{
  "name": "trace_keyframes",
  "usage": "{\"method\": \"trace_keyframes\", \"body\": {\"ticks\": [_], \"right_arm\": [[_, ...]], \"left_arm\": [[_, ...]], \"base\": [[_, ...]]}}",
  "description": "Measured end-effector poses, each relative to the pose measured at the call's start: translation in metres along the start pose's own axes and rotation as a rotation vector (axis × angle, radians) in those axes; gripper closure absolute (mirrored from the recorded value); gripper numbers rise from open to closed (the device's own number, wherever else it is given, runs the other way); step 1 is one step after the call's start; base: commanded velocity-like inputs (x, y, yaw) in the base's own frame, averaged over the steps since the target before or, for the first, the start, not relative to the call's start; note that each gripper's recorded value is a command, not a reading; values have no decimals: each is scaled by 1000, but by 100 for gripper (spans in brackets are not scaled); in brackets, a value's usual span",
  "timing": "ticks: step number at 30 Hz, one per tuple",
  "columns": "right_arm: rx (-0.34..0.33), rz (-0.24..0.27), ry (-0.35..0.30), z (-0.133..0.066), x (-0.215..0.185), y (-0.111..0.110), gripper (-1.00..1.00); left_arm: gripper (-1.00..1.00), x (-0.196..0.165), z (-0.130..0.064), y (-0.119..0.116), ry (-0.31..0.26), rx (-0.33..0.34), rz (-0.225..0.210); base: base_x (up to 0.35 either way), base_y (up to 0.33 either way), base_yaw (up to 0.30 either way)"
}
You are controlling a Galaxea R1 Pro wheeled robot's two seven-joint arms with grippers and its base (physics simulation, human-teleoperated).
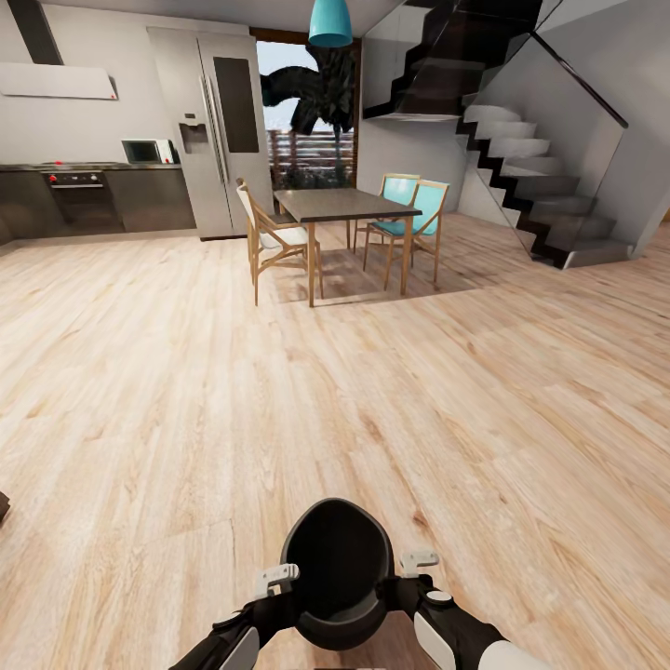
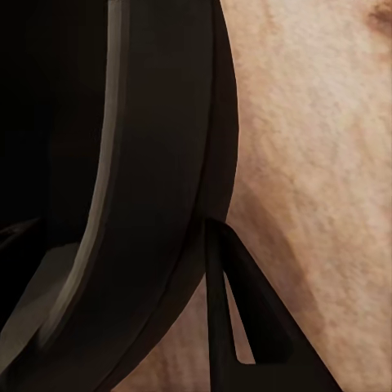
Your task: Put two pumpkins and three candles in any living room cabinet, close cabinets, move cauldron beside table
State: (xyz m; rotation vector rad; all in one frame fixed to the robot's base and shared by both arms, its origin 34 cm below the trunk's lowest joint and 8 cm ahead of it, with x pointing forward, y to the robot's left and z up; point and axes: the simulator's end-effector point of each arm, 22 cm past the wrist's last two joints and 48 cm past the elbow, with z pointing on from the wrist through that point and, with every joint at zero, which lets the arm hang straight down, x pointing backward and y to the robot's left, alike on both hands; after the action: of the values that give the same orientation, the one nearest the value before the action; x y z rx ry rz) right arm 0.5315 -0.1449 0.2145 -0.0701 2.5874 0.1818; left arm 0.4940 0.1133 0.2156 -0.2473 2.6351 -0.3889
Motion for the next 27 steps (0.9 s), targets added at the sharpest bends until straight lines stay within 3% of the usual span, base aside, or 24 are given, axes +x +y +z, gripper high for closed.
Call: {"method": "trace_keyframes", "body": {"ticks": [12, 27], "right_arm": [[0, 0, -1, 0, 0, 0, 100], [-1, -7, -63, -16, -31, 2, 100]], "left_arm": [[100, 0, 0, 0, 0, 2, 0], [100, -27, -15, -10, -59, 17, 15]], "base": [[0, 0, 0], [0, 0, 0]]}}
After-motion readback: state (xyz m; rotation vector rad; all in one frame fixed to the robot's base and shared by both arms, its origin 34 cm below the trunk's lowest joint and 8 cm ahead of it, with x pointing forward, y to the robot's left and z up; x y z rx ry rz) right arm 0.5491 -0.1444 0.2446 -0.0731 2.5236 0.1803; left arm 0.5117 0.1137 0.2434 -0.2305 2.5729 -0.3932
